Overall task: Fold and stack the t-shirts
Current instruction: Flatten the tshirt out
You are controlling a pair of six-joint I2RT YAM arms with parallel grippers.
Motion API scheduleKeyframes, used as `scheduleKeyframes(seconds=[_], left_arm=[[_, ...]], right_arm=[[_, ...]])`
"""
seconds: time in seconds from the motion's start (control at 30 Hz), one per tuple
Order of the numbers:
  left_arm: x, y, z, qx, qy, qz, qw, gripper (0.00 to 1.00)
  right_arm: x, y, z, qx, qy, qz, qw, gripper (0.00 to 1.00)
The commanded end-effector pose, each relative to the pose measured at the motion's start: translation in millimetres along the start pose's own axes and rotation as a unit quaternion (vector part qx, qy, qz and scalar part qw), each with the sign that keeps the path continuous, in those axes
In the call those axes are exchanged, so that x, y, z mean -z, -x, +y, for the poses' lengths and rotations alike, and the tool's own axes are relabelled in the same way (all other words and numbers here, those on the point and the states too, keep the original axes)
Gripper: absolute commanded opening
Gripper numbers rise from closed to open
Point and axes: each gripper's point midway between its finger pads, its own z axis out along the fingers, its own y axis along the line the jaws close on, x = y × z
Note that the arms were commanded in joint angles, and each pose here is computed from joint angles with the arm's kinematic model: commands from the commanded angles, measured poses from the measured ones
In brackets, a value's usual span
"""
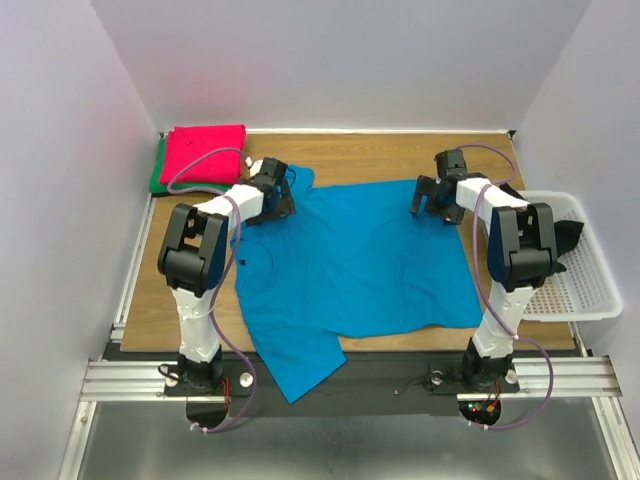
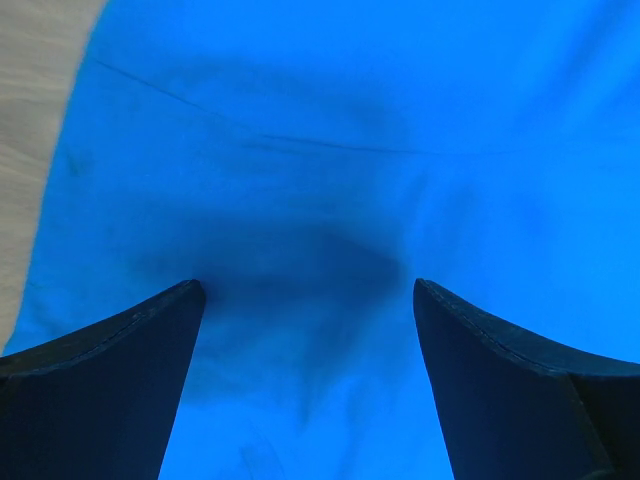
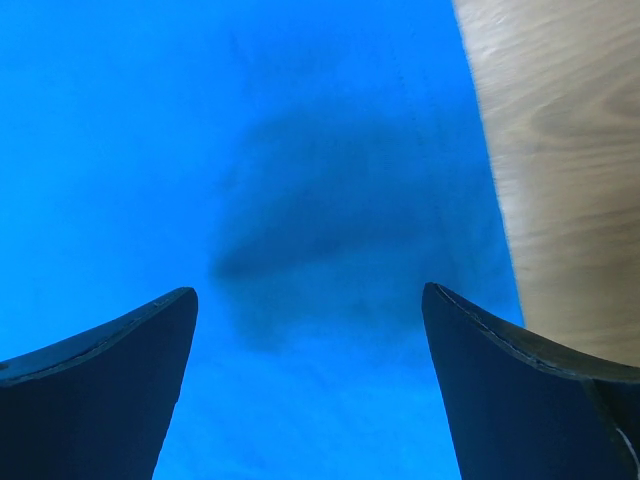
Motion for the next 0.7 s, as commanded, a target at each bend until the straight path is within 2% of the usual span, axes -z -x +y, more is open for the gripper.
scheduleKeyframes(seconds=[0.0,0.4,0.67], left_arm=[[-14,34,-8,-0.011,0.011,-0.02,1.0,0.98],[-78,61,-34,-0.031,-0.009,0.013,0.999,0.98],[-99,117,-80,-0.04,-0.068,-0.023,0.997,0.98]], right_arm=[[-16,2,6,-0.014,0.004,0.001,1.0,1.0],[-52,27,-23,-0.028,-0.065,-0.015,0.997,1.0],[-73,61,-26,-0.023,-0.059,-0.033,0.997,1.0]])
